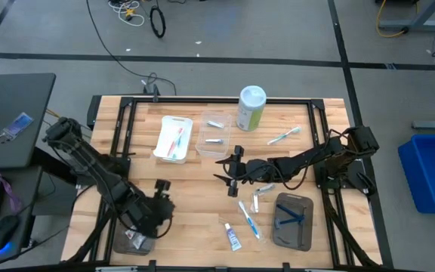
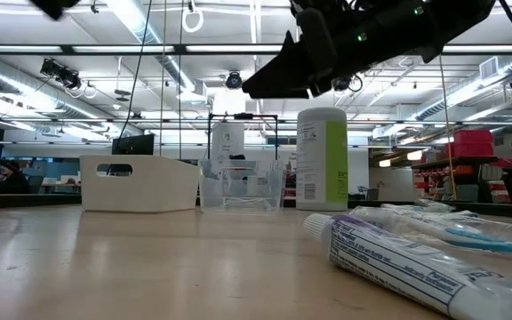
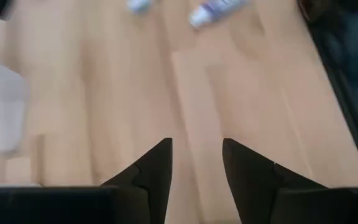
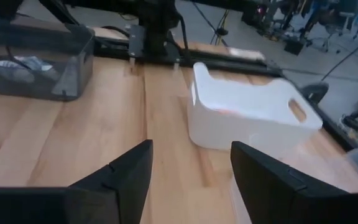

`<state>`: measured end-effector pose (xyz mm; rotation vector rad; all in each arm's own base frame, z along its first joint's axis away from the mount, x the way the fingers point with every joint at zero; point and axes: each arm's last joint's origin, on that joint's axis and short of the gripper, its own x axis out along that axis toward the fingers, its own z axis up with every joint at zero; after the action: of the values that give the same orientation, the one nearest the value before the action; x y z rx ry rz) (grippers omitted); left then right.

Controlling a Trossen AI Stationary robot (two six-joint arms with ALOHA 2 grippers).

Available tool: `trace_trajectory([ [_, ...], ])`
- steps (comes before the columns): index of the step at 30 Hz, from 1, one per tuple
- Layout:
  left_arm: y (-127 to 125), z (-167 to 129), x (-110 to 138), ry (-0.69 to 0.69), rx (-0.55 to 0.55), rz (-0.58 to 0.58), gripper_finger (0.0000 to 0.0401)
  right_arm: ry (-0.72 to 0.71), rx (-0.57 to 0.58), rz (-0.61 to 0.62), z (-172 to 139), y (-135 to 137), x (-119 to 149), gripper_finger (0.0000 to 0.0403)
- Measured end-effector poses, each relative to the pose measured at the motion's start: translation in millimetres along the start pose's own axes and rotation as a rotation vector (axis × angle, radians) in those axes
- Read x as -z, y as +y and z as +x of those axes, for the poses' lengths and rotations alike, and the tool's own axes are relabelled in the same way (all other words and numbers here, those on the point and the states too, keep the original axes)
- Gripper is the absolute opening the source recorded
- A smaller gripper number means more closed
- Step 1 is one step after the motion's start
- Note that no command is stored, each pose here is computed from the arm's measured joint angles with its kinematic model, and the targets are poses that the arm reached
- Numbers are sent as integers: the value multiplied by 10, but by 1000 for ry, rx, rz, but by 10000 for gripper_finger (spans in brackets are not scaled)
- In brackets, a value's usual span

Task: Pick & Place Travel size toiletries
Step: Put the blue and white toothbrush into the white bin

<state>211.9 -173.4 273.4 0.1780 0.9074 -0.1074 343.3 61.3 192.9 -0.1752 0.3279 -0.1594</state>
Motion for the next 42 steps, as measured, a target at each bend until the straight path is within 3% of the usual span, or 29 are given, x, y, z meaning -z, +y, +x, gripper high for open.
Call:
trace_trajectory([
  [5,282,122,-106,11,-33,-78,169,-12,-21,-59,4,102,-227,215],
  [8,426,181,-128,32,-38,-51,175,30,-43,-55,-4,169,-369,211],
  [13,582,230,-195,10,-49,0,174,204,-96,105,-99,344,-445,207],
  [18,690,259,-253,-23,-70,30,174,400,-170,356,-319,678,-310,201],
  [22,759,274,-295,-51,-83,53,173,536,-133,338,-404,874,-96,200],
  [30,880,299,-318,-52,-113,105,173,768,-181,478,-218,899,222,199],
  [42,1035,327,-320,-35,-139,99,173,918,-107,430,-233,768,80,197],
])
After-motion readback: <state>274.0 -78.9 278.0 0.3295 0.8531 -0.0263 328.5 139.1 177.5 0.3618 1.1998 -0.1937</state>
